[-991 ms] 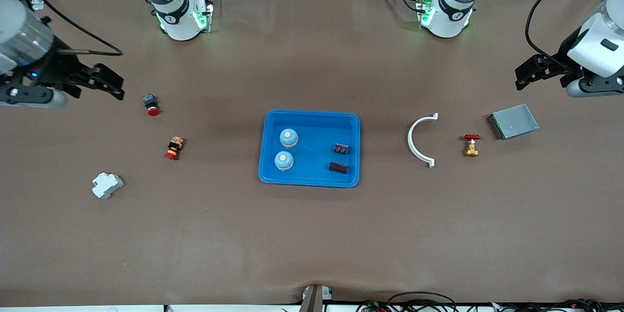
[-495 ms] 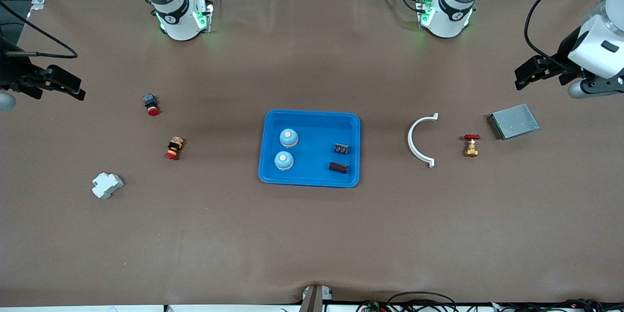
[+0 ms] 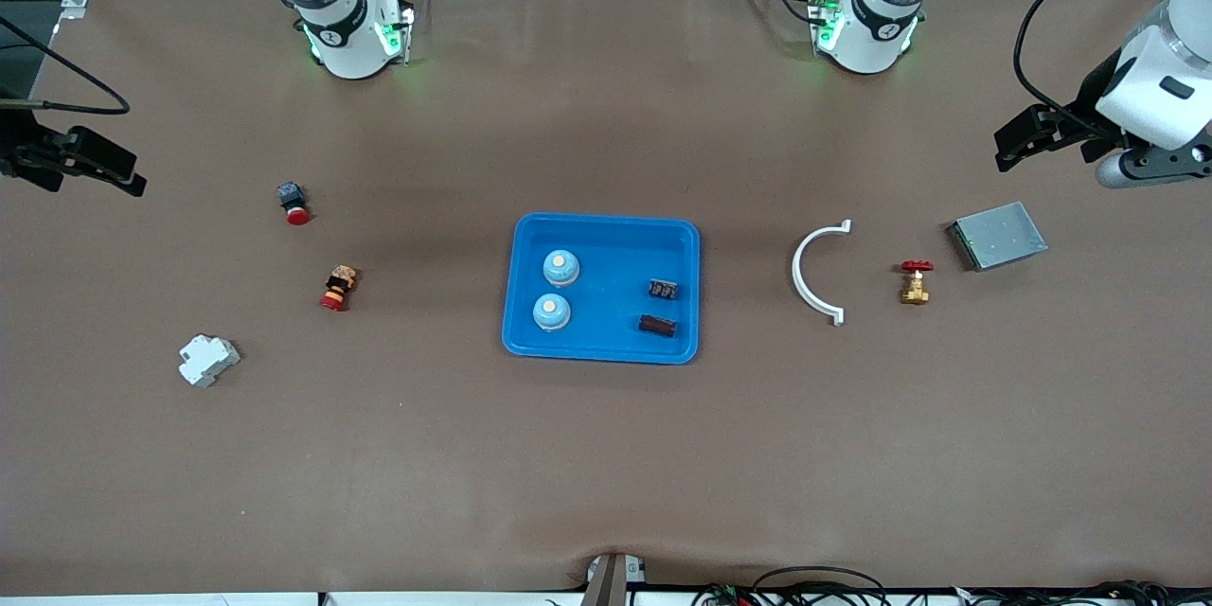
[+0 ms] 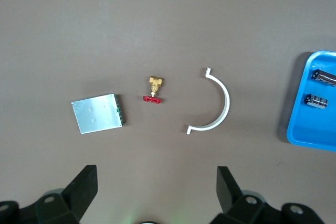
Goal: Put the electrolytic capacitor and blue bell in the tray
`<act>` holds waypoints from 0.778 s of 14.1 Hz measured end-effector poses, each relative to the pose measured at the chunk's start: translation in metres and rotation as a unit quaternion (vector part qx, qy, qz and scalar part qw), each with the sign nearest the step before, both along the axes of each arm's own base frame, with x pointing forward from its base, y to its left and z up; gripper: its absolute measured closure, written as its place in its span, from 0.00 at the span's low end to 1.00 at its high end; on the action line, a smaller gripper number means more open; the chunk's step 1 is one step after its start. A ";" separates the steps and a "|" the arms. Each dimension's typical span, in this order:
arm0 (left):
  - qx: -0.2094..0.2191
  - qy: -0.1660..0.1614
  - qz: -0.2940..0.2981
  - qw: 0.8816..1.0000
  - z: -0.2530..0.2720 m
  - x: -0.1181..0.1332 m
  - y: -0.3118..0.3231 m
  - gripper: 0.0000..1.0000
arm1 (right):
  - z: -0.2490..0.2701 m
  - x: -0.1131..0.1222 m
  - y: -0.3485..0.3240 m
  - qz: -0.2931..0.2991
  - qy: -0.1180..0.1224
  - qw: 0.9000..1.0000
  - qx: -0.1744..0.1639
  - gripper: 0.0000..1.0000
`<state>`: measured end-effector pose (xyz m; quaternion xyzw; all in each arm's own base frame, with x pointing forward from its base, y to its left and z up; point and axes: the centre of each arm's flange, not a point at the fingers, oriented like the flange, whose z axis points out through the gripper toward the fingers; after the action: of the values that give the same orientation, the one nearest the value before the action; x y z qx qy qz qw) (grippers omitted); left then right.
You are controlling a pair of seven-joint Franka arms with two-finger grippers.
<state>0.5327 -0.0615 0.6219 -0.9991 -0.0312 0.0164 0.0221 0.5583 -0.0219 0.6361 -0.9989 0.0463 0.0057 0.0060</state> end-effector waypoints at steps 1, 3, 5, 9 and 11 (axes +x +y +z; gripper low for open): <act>-0.001 -0.001 -0.012 1.000 0.001 0.000 0.000 0.00 | 0.000 -0.001 -0.004 -0.004 0.002 1.000 0.000 0.00; -0.001 -0.005 -0.023 1.000 0.002 0.001 0.000 0.00 | -0.001 -0.002 -0.011 -0.010 0.007 1.000 0.000 0.00; -0.002 -0.006 -0.023 1.000 0.002 0.002 0.001 0.00 | 0.001 -0.003 -0.018 -0.016 0.005 1.000 0.000 0.00; -0.002 -0.009 -0.022 1.000 0.002 0.003 0.002 0.00 | 0.013 -0.010 -0.020 -0.016 -0.006 1.000 0.001 0.00; -0.002 -0.011 -0.022 1.000 0.003 0.005 0.002 0.00 | 0.014 -0.011 -0.018 -0.010 -0.006 1.000 0.001 0.00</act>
<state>0.5377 -0.0598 0.6253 -0.9997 -0.0094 0.0048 0.0197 0.5473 -0.0398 0.6504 -0.9984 0.0562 -0.0004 0.0075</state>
